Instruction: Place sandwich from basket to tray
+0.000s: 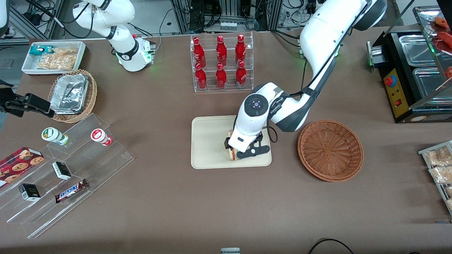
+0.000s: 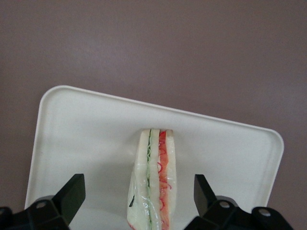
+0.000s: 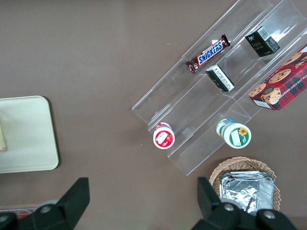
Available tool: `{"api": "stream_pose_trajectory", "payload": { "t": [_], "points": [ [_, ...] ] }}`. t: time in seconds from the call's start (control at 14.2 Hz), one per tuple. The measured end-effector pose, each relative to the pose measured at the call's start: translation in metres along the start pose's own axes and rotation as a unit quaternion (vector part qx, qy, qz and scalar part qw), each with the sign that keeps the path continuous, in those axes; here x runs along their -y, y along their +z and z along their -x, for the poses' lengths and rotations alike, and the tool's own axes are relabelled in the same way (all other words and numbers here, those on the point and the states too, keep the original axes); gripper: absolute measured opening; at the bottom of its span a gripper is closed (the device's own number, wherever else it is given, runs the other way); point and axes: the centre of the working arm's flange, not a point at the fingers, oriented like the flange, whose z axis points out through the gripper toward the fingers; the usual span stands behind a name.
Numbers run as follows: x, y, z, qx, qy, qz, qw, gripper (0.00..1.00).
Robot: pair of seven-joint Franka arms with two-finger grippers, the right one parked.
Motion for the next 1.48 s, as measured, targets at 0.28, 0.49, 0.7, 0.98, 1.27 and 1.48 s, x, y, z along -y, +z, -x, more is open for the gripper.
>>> {"api": "stream_pose_trajectory", "payload": {
  "t": [0.28, 0.49, 0.7, 0.98, 1.27, 1.48],
  "points": [
    [0.031, -0.084, -0.029, -0.031, -0.021, -0.032, 0.9988, 1.0],
    [0.083, -0.153, -0.055, -0.03, -0.007, -0.074, 0.9968, 1.0],
    [0.141, -0.21, -0.081, -0.027, -0.002, -0.089, 0.9957, 1.0],
    [0.222, -0.258, -0.102, 0.018, 0.055, -0.114, 0.9918, 1.0],
    [0.298, -0.303, -0.104, 0.074, 0.106, -0.117, 0.9846, 1.0],
    [0.316, -0.328, -0.09, 0.091, 0.123, -0.122, 0.9807, 1.0]
  ]
}}
